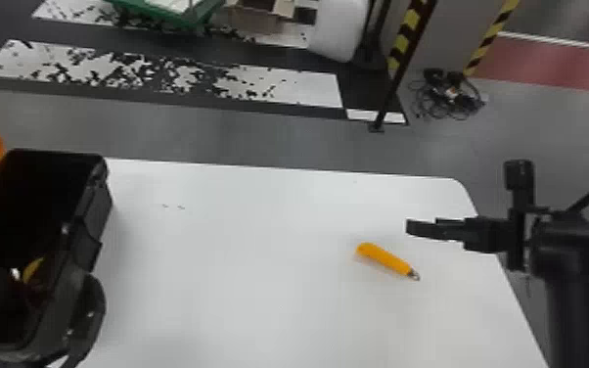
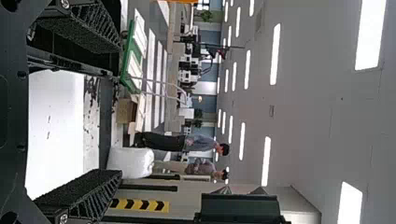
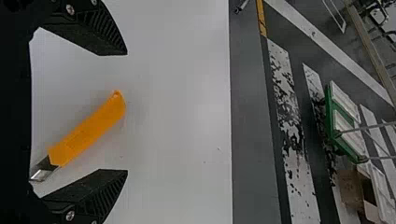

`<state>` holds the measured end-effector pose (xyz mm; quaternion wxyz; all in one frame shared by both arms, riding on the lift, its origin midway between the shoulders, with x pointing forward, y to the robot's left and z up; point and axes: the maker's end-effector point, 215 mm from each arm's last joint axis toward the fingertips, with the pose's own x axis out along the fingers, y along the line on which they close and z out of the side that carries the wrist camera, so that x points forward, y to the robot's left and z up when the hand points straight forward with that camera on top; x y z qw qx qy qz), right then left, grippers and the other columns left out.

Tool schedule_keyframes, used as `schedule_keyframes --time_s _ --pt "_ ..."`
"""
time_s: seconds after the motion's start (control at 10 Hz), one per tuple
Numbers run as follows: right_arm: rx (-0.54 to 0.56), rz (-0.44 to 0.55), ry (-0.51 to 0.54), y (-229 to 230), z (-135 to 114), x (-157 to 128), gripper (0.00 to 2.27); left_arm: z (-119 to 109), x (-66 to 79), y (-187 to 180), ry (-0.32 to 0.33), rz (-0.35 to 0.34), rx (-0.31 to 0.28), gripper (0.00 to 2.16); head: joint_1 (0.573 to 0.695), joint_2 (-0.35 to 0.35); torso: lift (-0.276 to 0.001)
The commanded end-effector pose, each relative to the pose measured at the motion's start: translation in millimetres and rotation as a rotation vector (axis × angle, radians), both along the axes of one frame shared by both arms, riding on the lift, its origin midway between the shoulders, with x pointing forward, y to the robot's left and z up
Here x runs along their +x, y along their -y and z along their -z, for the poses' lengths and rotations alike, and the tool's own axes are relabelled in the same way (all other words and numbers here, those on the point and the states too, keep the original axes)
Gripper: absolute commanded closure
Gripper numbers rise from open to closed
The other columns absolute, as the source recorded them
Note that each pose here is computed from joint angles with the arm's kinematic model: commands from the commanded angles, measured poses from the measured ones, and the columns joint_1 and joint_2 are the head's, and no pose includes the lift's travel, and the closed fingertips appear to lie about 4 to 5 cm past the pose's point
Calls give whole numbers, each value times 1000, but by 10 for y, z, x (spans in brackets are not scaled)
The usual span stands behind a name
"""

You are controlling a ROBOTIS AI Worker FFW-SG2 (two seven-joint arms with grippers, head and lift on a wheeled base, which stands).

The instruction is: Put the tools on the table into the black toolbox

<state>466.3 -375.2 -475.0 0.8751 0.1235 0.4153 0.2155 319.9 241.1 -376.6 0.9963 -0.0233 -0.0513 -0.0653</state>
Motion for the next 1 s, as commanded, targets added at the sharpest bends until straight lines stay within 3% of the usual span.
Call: schedule_keyframes --time_s 0.0,0.4,0.9 --pt "-7 -31 -37 117 13 3 107 -12 -6 21 1 4 -1 70 695 -189 -39" --pt "-57 -187 -98 -145 157 -4 107 -6 -45 36 -3 5 -5 70 695 -197 -39" --pt "-246 -382 -124 -147 502 -18 107 -9 -60 60 -3 6 -11 70 695 -177 -39"
